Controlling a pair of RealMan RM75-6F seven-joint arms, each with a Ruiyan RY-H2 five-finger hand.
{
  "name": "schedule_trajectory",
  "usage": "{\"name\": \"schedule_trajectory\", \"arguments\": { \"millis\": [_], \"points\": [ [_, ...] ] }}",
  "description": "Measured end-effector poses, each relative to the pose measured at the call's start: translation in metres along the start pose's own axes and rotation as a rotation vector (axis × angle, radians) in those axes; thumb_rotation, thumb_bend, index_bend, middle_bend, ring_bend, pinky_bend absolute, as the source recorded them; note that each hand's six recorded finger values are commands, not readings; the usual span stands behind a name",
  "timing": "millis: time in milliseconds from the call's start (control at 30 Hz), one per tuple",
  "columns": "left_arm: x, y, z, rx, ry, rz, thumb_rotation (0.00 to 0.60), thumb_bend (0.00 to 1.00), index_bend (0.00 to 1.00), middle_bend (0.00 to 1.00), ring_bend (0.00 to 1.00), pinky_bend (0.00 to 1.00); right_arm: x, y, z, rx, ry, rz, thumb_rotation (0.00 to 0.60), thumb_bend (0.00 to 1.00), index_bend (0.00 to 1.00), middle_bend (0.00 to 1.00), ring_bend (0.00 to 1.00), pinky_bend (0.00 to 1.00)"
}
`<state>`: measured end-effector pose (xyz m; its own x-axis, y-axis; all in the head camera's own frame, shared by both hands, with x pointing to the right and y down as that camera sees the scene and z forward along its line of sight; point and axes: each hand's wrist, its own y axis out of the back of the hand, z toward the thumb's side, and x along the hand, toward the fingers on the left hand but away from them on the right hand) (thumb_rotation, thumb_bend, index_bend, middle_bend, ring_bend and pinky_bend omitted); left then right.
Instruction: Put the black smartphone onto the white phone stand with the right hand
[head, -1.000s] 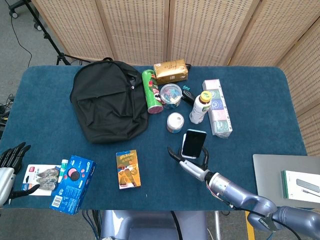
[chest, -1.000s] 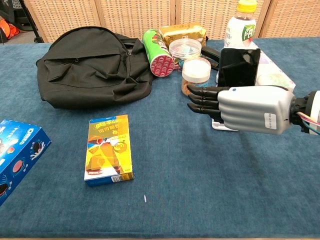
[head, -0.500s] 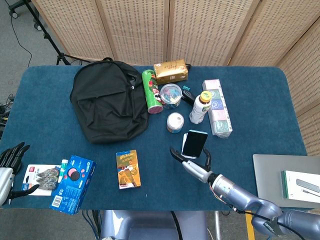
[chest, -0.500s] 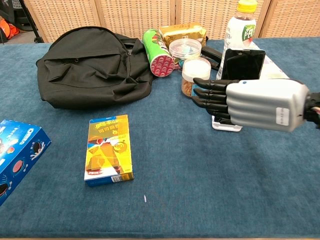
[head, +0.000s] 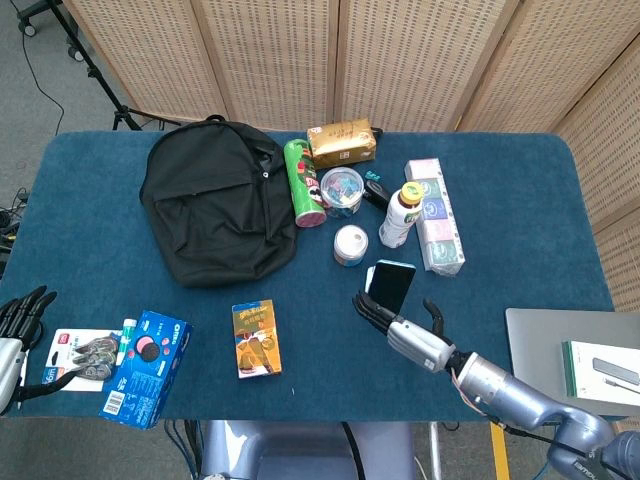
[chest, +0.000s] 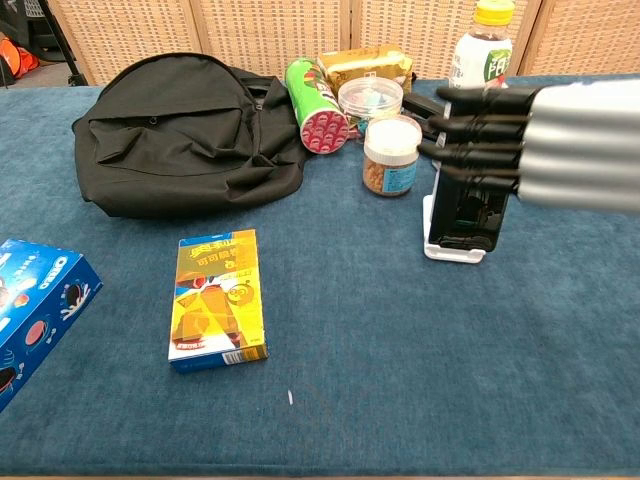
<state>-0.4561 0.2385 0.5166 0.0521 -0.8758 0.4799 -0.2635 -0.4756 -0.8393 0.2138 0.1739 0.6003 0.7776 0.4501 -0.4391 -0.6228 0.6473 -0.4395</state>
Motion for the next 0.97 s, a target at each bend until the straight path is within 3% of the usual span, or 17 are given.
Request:
{"name": "schedule_trajectory", "arguments": {
  "millis": [167, 233, 333, 433, 567, 633, 867, 967],
  "points": [
    [0.0, 0.001, 0.001, -0.001, -0.003, 0.005, 0.6, 0.0, 0.0, 0.0, 0.0, 0.0, 0.024, -0.028, -0.026, -0.151, -0.102, -0.022, 0.6, 0.3, 0.01, 0.0, 0.0, 0.0],
    [0.0, 0.001, 0.001, 0.0, -0.004, 0.004, 0.6, 0.0, 0.0, 0.0, 0.0, 0.0, 0.034, -0.041, -0.036, -0.212, -0.146, -0.026, 0.6, 0.24, 0.0, 0.0, 0.0, 0.0],
    [0.0, 0.0, 0.002, 0.003, -0.008, 0.0, 0.6, 0.0, 0.0, 0.0, 0.0, 0.0, 0.055, -0.065, -0.051, -0.32, -0.228, -0.021, 0.6, 0.06, 0.0, 0.0, 0.0, 0.0],
    [-0.001, -0.001, 0.003, 0.006, -0.013, -0.002, 0.6, 0.0, 0.0, 0.0, 0.0, 0.0, 0.08, -0.091, -0.064, -0.418, -0.327, 0.021, 0.6, 0.0, 0.0, 0.0, 0.0, 0.0],
    [-0.004, -0.001, 0.004, 0.006, -0.014, 0.006, 0.6, 0.0, 0.0, 0.0, 0.0, 0.0, 0.121, -0.123, -0.069, -0.565, -0.489, 0.145, 0.6, 0.0, 0.0, 0.0, 0.0, 0.0],
    [-0.004, -0.001, 0.004, 0.007, -0.013, 0.009, 0.6, 0.0, 0.0, 0.0, 0.0, 0.0, 0.134, -0.125, -0.064, -0.647, -0.559, 0.185, 0.6, 0.0, 0.0, 0.0, 0.0, 0.0],
    [-0.004, 0.001, 0.001, 0.046, 0.01, 0.04, 0.6, 0.0, 0.0, 0.0, 0.0, 0.0, 0.177, -0.107, -0.023, -1.123, -0.818, 0.308, 0.6, 0.0, 0.0, 0.0, 0.0, 0.0],
    [-0.003, 0.003, -0.001, 0.077, 0.031, 0.073, 0.6, 0.0, 0.0, 0.0, 0.0, 0.0, 0.193, -0.101, -0.006, -1.264, -0.906, 0.371, 0.6, 0.0, 0.0, 0.0, 0.0, 0.0]
  ]
}}
